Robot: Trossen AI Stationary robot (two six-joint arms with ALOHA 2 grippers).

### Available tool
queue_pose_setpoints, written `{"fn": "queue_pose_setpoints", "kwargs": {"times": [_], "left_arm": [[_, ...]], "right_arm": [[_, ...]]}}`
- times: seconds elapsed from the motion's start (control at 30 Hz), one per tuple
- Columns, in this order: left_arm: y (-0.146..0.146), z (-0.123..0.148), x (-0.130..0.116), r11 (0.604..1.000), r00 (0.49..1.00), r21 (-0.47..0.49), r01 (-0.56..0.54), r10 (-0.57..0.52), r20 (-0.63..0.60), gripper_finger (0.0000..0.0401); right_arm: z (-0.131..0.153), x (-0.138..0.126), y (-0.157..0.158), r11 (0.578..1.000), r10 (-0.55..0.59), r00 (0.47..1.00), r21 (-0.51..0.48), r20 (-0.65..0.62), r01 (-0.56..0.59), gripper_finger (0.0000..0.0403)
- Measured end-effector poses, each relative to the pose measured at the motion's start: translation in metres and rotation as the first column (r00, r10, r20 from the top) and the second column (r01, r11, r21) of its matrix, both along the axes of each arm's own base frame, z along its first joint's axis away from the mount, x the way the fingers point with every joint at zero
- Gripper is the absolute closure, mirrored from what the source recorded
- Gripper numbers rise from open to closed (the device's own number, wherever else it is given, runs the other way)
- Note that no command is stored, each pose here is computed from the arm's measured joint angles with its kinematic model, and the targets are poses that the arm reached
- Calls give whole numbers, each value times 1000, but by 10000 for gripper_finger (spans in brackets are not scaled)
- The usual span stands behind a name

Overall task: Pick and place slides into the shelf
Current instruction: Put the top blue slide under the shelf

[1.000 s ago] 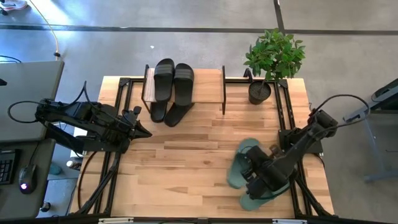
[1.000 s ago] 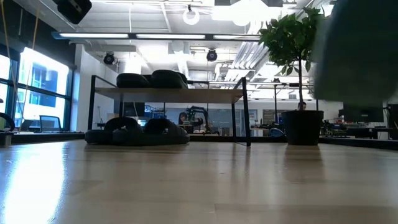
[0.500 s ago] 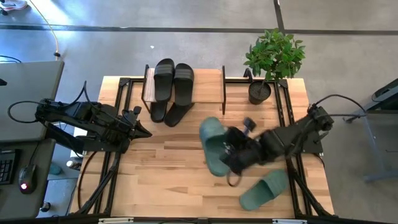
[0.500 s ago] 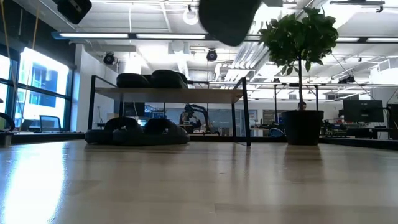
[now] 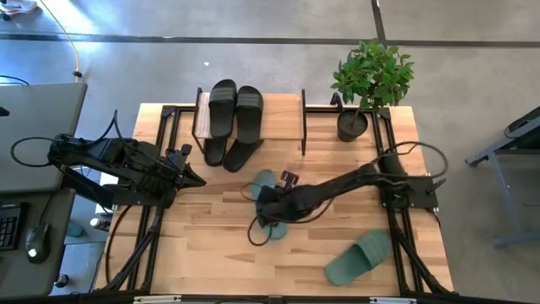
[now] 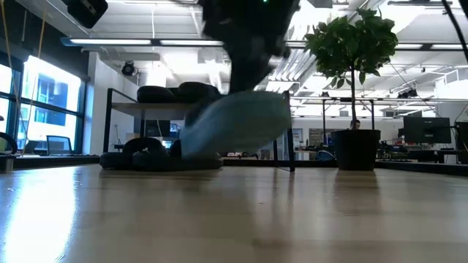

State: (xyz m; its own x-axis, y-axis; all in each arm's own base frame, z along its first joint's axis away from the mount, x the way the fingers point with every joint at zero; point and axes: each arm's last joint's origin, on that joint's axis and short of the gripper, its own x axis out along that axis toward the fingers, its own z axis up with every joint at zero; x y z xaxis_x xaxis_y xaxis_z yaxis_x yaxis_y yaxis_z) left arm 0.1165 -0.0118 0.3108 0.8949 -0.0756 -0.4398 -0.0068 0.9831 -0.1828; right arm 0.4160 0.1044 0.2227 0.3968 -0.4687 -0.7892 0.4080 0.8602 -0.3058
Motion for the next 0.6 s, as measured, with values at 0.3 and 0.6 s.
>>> {"fn": "queue_pose_setpoints", "kwargs": {"times": [0.3,0.6], "left_arm": [[0,0,0,1000,1000,0,0,0,0,389],[0,0,0,1000,1000,0,0,0,0,389]], "right_arm": [[-37,35,-32,987,-152,988,-48,-38,151,403],[-44,36,-68,957,-278,957,-106,-84,269,403]]}}
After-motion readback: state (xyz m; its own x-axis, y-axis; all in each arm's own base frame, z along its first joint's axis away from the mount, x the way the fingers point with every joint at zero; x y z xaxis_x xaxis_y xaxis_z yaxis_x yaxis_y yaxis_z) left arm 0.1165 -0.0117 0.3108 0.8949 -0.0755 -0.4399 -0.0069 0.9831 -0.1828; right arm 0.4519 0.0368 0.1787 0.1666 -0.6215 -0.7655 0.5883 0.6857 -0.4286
